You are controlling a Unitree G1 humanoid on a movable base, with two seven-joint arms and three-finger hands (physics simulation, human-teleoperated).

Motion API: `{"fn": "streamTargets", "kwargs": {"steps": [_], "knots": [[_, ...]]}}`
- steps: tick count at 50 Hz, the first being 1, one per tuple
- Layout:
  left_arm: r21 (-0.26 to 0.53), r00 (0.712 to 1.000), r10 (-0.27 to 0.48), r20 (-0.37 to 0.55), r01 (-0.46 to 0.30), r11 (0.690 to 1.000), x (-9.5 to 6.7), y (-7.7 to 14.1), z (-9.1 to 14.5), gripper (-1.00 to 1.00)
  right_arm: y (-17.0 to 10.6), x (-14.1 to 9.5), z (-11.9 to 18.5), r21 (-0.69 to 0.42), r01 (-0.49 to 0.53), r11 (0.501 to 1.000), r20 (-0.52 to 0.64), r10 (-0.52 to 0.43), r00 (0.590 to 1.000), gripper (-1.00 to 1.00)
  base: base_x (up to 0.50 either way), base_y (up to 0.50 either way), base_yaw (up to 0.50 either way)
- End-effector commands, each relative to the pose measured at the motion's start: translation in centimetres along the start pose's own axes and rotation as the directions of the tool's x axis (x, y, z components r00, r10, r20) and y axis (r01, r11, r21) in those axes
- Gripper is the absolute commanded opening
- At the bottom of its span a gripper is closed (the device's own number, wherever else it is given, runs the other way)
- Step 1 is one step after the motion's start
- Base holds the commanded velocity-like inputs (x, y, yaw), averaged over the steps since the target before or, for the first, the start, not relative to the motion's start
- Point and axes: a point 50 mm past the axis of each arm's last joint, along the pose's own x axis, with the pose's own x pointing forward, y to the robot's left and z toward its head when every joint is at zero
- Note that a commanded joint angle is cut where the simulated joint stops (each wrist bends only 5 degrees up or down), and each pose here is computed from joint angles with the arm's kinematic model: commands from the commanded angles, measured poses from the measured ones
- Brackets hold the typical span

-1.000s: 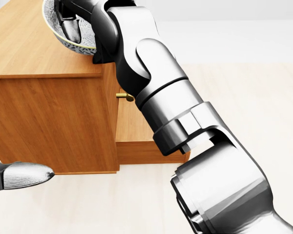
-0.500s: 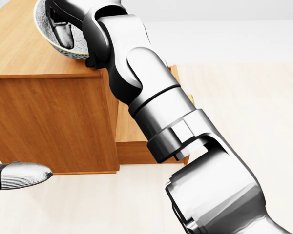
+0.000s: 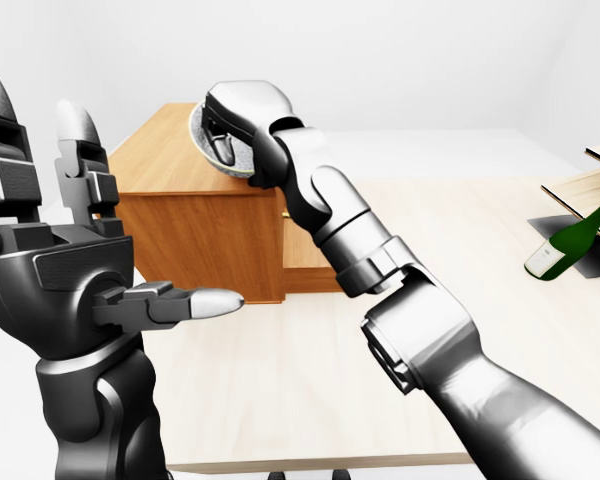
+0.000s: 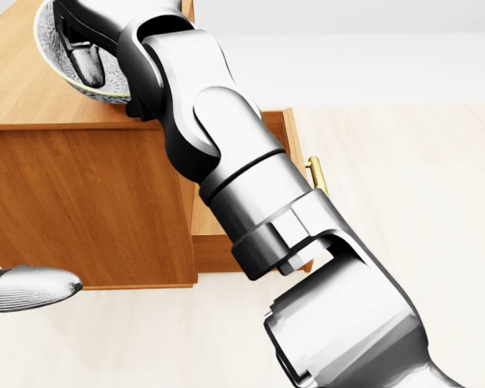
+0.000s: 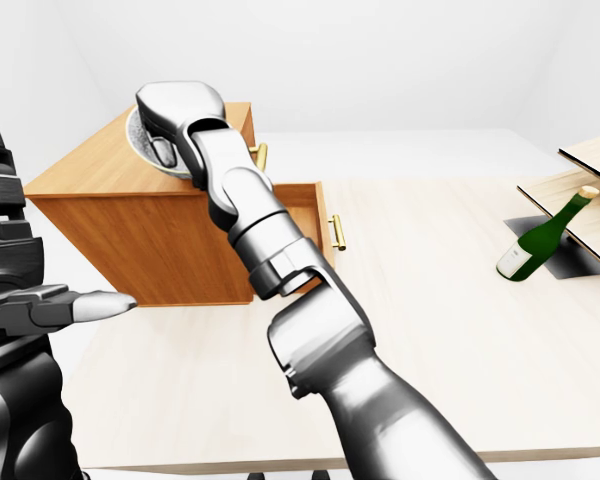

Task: Put the bowl on top of the cabinet.

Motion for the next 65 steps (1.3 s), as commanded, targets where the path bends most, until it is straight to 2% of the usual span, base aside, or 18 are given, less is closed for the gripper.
{"fn": "streamTargets", "kwargs": {"steps": [1,11,13,14,15,16,36,48,56,65], "knots": [[-0.003,1.000,0.004,-0.001,-0.004,1.000,0.0,0.0,0.0,1.00,0.7,0.0,0.6,-0.002,-0.009,1.000,0.008,0.009,1.000,-1.00,0.00,0.00,0.00],[-0.005,1.000,0.004,0.005,-0.003,1.000,0.0,0.0,0.1,1.00,0.8,0.1,0.5,-0.004,-0.007,1.000,0.002,0.007,1.000,-1.00,0.00,0.00,0.00],[-0.005,1.000,0.003,0.009,-0.003,1.000,0.1,0.0,0.2,1.00,0.7,0.1,0.5,-0.007,-0.005,1.000,0.003,0.005,1.000,-0.18,0.00,0.00,0.00],[-0.005,1.000,0.003,0.009,-0.003,1.000,0.1,0.0,0.2,1.00,0.6,0.1,0.5,-0.008,-0.003,1.000,0.004,0.003,1.000,0.70,0.00,0.00,0.00],[-0.004,1.000,0.003,0.007,-0.003,1.000,0.1,0.0,0.1,1.00,0.6,0.1,0.6,-0.008,-0.003,1.000,0.004,0.003,1.000,0.93,0.00,0.00,0.00],[-0.004,1.000,0.003,0.007,-0.003,1.000,0.1,0.0,0.1,1.00,0.5,0.1,0.6,-0.010,-0.002,1.000,0.005,0.002,1.000,1.00,0.00,0.00,0.00],[0.005,1.000,-0.001,-0.014,0.001,1.000,-0.1,0.0,-0.3,1.00,-3.4,-0.5,1.2,-0.030,0.053,0.998,0.045,-0.052,0.998,1.00,0.00,0.00,0.00],[0.011,1.000,-0.006,-0.026,0.006,1.000,-0.2,-0.1,-0.5,1.00,-8.8,-2.3,3.6,-0.036,0.139,0.990,0.147,-0.132,0.980,1.00,0.00,0.00,0.00],[0.012,1.000,-0.007,-0.031,0.008,1.000,-0.3,-0.1,-0.5,1.00,-12.8,-4.0,5.3,-0.046,0.219,0.975,0.219,-0.204,0.954,1.00,0.00,0.00,0.00],[0.013,0.999,-0.010,-0.035,0.010,1.000,-0.3,-0.2,-0.6,1.00,-15.6,-5.5,6.2,-0.053,0.285,0.957,0.265,-0.262,0.928,1.00,0.00,0.00,0.00]]}}
